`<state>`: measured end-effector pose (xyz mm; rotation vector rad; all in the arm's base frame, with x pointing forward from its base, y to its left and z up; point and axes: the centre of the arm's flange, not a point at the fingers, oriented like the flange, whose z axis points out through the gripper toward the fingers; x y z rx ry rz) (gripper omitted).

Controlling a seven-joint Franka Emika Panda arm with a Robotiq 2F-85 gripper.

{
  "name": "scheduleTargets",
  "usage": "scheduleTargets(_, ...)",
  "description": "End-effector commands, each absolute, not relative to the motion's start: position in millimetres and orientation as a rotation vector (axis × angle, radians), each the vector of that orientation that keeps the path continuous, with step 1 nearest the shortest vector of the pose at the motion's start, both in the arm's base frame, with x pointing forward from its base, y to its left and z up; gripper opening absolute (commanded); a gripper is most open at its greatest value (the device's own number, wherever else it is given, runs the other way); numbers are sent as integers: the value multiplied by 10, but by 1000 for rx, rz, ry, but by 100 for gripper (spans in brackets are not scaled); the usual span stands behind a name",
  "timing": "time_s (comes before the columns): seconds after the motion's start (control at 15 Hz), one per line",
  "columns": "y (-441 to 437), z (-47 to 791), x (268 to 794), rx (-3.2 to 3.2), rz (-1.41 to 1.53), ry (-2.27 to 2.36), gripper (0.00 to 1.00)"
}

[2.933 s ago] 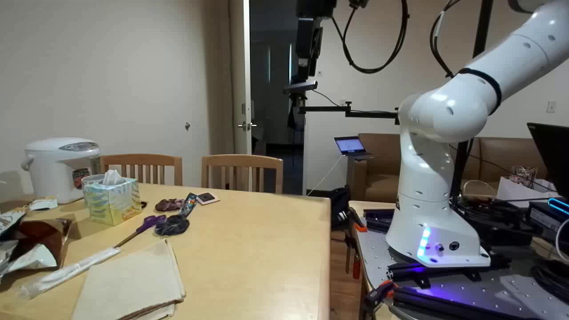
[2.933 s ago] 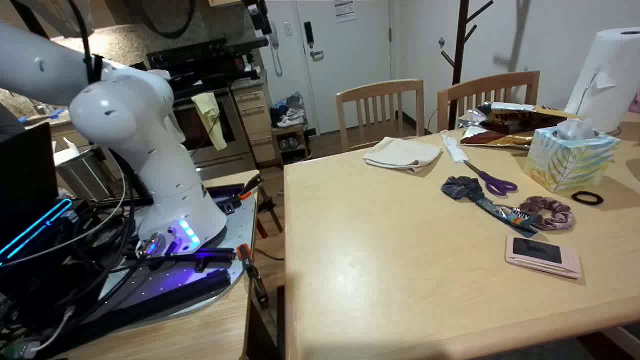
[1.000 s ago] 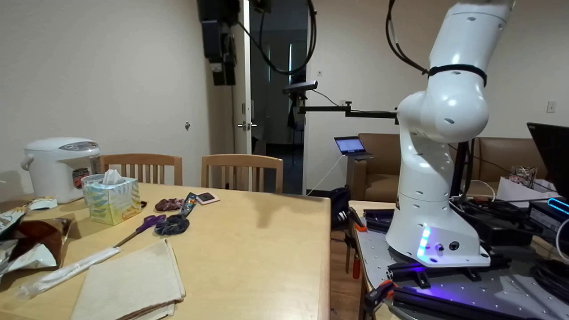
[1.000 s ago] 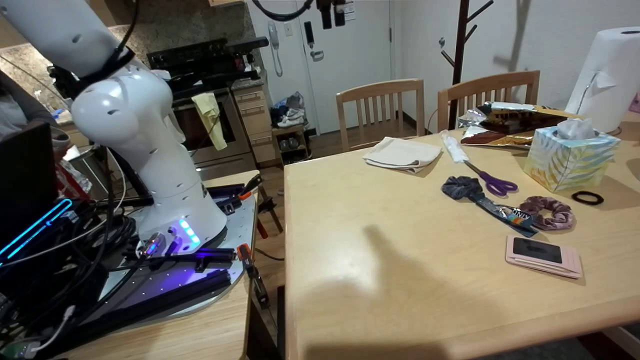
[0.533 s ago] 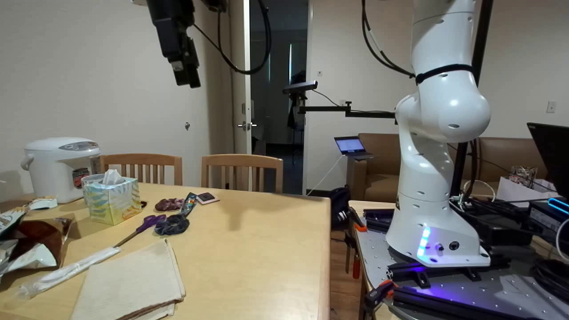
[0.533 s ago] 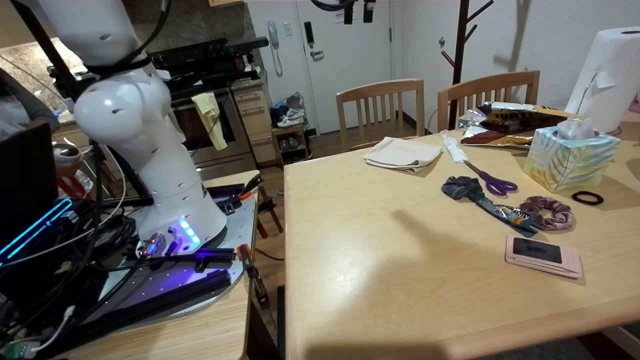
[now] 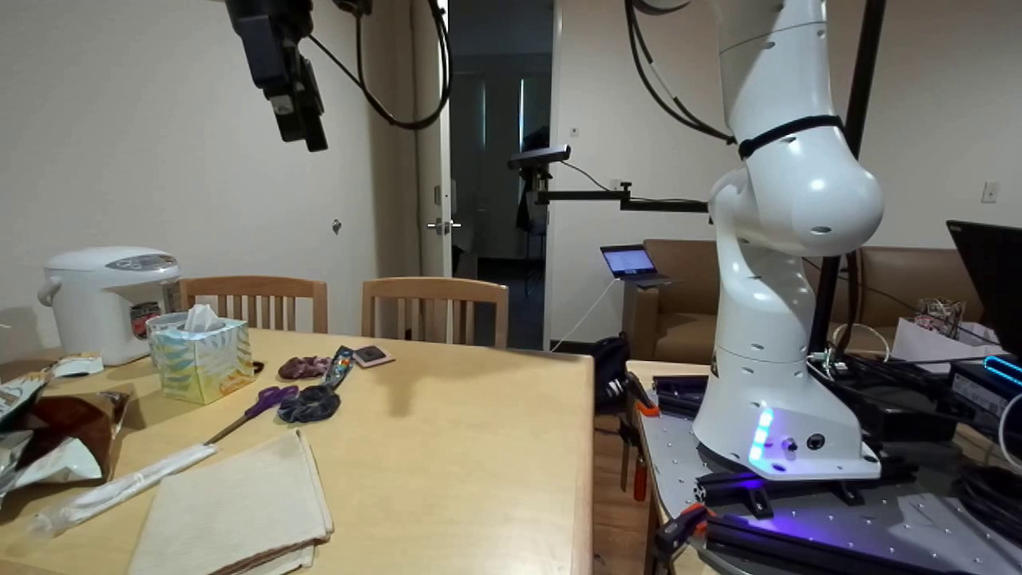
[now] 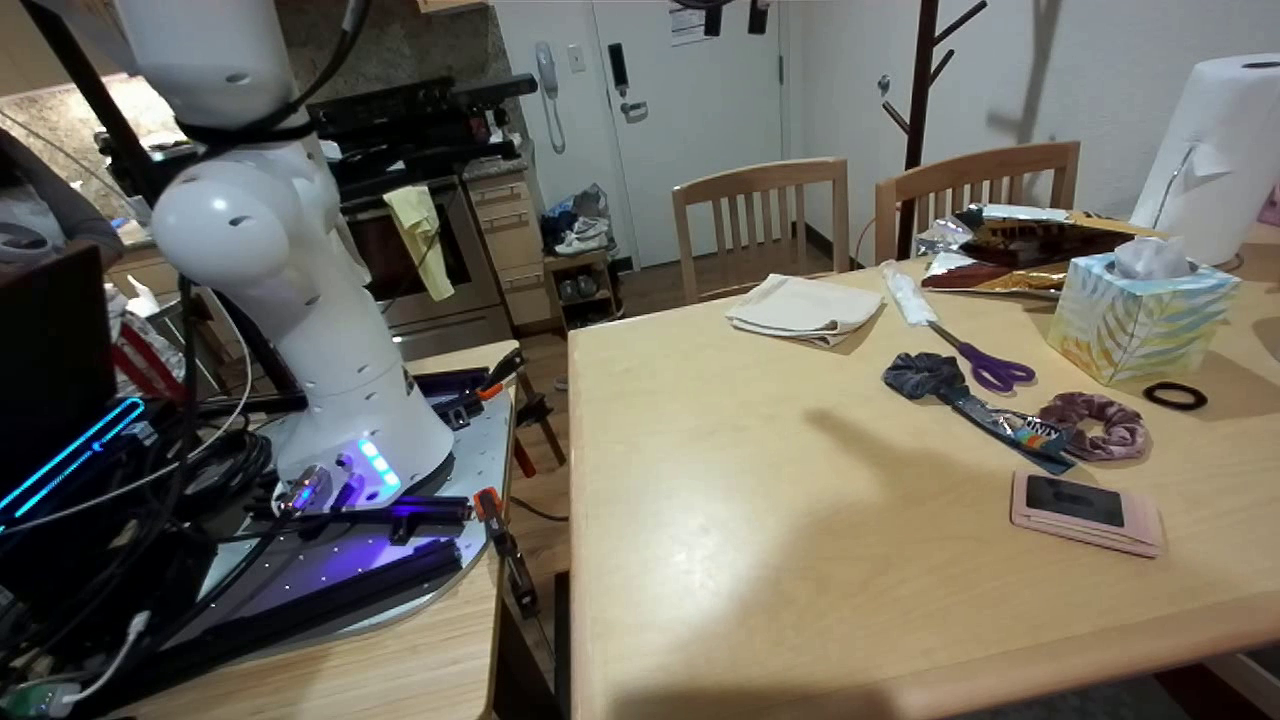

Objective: Wipe the table with the towel

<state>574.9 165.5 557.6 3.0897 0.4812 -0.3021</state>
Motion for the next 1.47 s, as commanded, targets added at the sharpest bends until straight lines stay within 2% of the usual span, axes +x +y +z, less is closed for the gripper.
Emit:
scheduleTargets(0.0, 1650, 5705, 5620, 3056, -65, 542, 100)
scheduleTargets(0.33, 1755, 5518, 5931, 3073, 295, 564, 100)
scheduleTargets(1.07, 1748, 4144, 6590, 3043, 281, 663, 100)
scheduleTargets(1.4, 1679, 3837, 6567, 3067, 193, 605, 100)
